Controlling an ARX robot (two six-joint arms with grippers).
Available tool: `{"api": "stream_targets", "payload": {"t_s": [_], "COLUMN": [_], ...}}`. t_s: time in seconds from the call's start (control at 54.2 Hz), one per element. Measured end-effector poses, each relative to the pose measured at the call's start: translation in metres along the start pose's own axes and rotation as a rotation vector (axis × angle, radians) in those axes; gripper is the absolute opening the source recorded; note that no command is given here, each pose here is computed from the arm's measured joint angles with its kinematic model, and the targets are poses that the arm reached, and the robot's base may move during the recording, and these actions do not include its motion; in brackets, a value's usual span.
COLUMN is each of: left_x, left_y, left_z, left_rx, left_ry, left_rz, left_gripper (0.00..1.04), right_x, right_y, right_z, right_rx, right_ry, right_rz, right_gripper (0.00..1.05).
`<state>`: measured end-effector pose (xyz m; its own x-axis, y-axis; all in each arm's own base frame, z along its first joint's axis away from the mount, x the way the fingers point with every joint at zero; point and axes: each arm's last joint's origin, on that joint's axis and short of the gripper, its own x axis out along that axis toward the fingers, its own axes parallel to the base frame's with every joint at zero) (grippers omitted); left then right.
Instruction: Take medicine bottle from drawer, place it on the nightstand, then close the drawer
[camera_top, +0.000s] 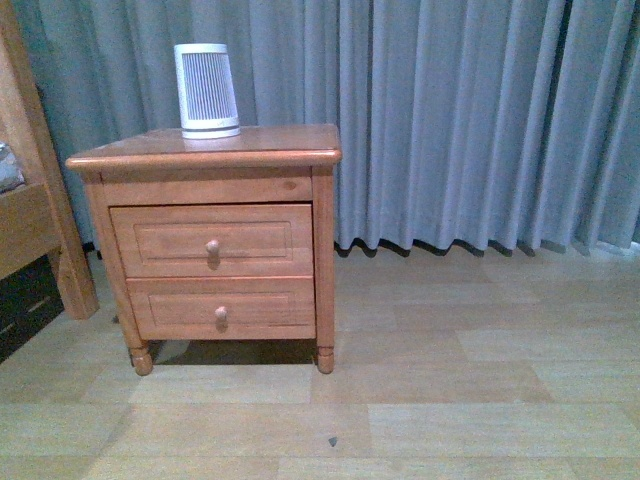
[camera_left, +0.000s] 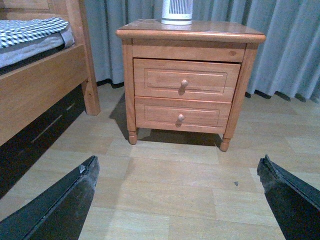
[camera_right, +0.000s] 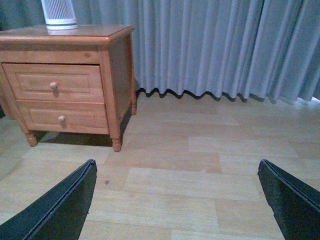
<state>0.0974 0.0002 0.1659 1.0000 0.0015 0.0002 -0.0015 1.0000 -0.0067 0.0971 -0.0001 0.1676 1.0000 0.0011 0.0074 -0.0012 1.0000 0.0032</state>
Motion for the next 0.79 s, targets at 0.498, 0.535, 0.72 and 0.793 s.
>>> {"api": "stream_targets", "payload": {"t_s": [0.498,0.535,0.72,0.793], "left_x": [0.0,0.0,0.0,0.0], "left_y": [0.0,0.0,0.0,0.0], "left_z": [0.0,0.0,0.0,0.0], "left_rx": [0.0,0.0,0.0,0.0], "left_ry": [0.0,0.0,0.0,0.0], "left_rz": [0.0,0.0,0.0,0.0], "left_gripper": [0.98,0.98,0.98,0.98], "right_x": [0.0,0.0,0.0,0.0], "right_y": [0.0,0.0,0.0,0.0], "right_z": [0.0,0.0,0.0,0.0], "right_rx": [0.0,0.0,0.0,0.0], "right_ry": [0.0,0.0,0.0,0.0], "right_rz": [0.0,0.0,0.0,0.0], "right_gripper": [0.98,0.98,0.98,0.98]}}
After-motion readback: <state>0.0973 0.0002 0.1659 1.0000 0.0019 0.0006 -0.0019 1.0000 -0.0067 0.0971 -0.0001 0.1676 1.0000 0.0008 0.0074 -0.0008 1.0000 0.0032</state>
